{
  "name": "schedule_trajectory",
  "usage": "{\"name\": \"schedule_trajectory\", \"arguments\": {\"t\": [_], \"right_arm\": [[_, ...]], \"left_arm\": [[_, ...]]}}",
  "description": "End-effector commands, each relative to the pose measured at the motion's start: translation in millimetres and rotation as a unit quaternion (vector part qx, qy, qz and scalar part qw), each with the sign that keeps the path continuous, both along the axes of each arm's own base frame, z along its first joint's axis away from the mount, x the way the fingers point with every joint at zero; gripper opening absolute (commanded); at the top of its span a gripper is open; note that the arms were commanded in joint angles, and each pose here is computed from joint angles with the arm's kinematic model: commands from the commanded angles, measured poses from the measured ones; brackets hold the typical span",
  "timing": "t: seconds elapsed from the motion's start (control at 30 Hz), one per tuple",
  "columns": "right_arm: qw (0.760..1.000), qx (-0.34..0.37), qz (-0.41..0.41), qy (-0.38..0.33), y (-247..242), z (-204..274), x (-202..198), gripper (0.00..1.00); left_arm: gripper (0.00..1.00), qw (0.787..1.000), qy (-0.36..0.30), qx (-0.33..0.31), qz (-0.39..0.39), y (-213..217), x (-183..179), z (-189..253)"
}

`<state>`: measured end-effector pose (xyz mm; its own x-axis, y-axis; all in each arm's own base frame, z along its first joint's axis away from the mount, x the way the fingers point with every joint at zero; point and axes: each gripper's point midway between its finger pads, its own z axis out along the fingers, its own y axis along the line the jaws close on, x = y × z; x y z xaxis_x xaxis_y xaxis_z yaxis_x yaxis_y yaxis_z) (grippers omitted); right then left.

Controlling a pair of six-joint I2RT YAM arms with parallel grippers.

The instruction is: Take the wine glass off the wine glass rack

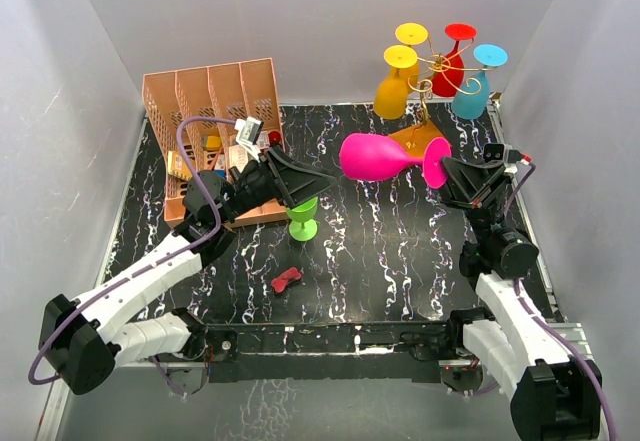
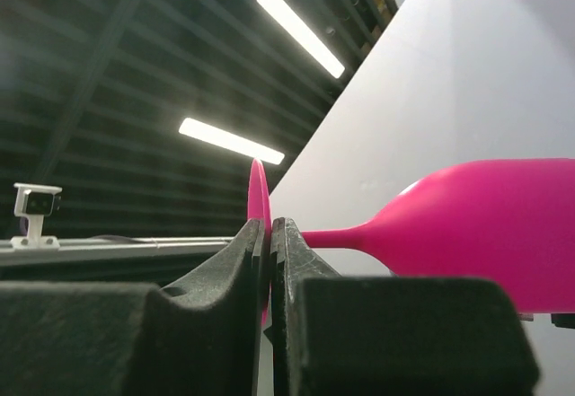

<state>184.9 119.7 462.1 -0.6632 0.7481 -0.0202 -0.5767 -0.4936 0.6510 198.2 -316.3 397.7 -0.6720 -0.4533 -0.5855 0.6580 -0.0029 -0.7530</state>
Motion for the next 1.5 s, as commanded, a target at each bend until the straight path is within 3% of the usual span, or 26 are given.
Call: {"name": "schedule_trajectory", "arguments": {"t": [0.0,0.5,0.7,0.97,1.27,1.47], "right_arm": [[0.996,0.039,0.053,-0.057,-6.8,33.0,-37.8,0.08],[0.995,0.053,0.078,-0.021,-6.7,10.4,-29.8,0.08],[0.995,0.055,0.084,-0.004,-5.9,0.7,-26.8,0.08],[0.995,0.057,0.078,0.033,-6.1,-21.9,-16.6,0.08],[0.992,0.042,0.045,0.111,-4.2,-59.4,4.5,0.17],[0.985,0.034,0.011,0.167,-6.8,-86.1,18.2,0.22]], "left_arm": [[0.97,0.998,-0.027,-0.038,-0.031,1.8,-14.7,19.5],[0.97,0.993,-0.017,-0.077,-0.085,-7.0,-19.5,25.2],[0.90,0.993,-0.018,-0.078,-0.088,-8.8,-18.2,25.1],[0.69,0.990,-0.014,-0.091,-0.104,-12.3,-17.7,27.5],[0.28,0.989,0.005,-0.090,-0.114,-17.0,-14.5,19.5],[0.06,0.991,0.021,-0.075,-0.112,-21.3,-10.0,12.6]]}}
